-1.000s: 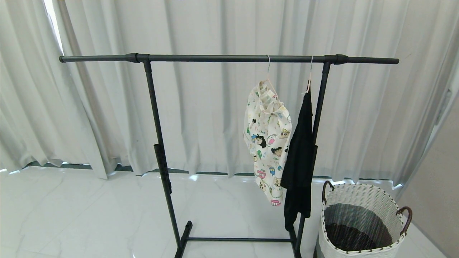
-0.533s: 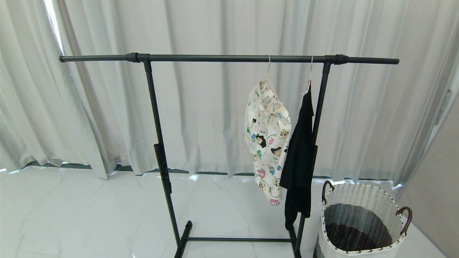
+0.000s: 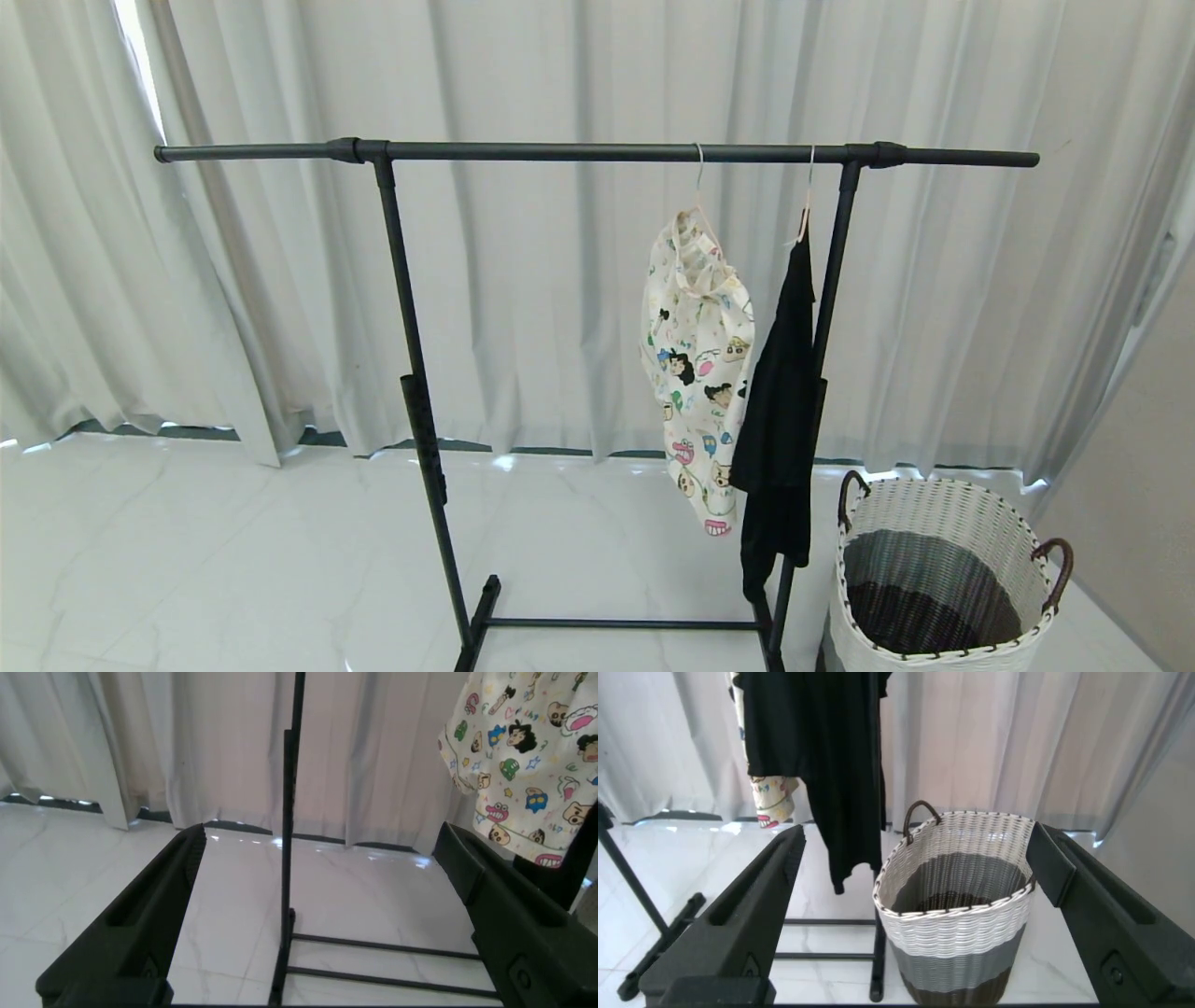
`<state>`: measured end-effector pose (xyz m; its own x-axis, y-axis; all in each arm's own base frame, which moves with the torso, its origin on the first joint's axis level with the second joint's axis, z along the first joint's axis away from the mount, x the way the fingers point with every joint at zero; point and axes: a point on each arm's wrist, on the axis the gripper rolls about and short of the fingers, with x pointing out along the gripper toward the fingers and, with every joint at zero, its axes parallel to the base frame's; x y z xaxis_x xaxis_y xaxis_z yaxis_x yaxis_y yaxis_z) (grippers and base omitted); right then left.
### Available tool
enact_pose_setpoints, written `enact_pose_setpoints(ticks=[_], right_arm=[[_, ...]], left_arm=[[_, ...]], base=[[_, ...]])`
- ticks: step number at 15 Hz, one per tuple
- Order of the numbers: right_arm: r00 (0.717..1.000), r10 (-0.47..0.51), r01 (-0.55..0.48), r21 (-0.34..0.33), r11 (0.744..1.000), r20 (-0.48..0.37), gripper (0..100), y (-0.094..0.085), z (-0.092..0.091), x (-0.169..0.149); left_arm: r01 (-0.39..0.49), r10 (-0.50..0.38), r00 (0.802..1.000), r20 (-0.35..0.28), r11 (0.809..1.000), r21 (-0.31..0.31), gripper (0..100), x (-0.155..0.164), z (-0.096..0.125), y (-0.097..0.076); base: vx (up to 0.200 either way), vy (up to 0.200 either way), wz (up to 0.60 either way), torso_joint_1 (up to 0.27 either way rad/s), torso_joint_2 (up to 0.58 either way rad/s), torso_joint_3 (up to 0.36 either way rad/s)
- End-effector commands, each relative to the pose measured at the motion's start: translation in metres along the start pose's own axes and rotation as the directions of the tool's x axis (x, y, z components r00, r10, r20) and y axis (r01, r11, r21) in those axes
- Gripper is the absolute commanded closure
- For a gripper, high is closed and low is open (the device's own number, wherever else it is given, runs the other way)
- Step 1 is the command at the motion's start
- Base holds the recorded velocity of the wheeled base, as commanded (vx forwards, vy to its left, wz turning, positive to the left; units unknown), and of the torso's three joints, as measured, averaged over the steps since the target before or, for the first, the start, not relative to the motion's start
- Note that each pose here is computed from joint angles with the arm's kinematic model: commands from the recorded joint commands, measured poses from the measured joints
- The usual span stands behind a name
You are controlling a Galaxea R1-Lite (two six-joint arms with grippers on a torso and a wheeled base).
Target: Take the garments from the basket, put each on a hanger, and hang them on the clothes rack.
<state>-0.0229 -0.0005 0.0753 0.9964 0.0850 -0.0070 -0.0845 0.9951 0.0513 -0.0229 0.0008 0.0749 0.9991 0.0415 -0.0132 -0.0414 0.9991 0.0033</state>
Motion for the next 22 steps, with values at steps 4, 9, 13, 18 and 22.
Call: enact_pose_setpoints(ticks=[4,9,13,18,22], right_arm=[[1.000,0.001,-0.001,0.003,1.000,0.002,0,0.0000,0.0002,-0.0002],[1.000,0.001,-0.001,0.003,1.000,0.002,0,0.0000,0.0002,-0.0002],[1.000,0.001,-0.001,0.003,1.000,0.001,0,0.0000,0.0001,-0.0002],[1.000,0.001,-0.001,0.003,1.000,0.001,0,0.0000,0.0001,-0.0002],[1.000,0.001,-0.001,0.003,1.000,0.001,0,0.0000,0.0001,-0.0002]], left_arm=[[-0.001,0.001,1.000,0.001,1.000,-0.001,0,-0.0001,-0.0001,0.0000],[-0.001,0.001,1.000,0.001,1.000,-0.001,0,-0.0001,-0.0001,0.0000],[-0.001,0.001,1.000,0.001,1.000,-0.001,0,-0.0001,-0.0001,0.0000],[-0.001,0.001,1.000,0.002,1.000,-0.001,0,-0.0001,0.0000,0.0000],[-0.001,0.001,1.000,0.001,1.000,-0.001,0,0.0000,0.0001,0.0000]], base=[[0.000,0.000,0.00,0.000,0.00,0.000],[0.000,0.000,0.00,0.000,0.00,0.000],[0.000,0.000,0.00,0.000,0.00,0.000],[0.000,0.000,0.00,0.000,0.00,0.000],[0.000,0.000,0.00,0.000,0.00,0.000]])
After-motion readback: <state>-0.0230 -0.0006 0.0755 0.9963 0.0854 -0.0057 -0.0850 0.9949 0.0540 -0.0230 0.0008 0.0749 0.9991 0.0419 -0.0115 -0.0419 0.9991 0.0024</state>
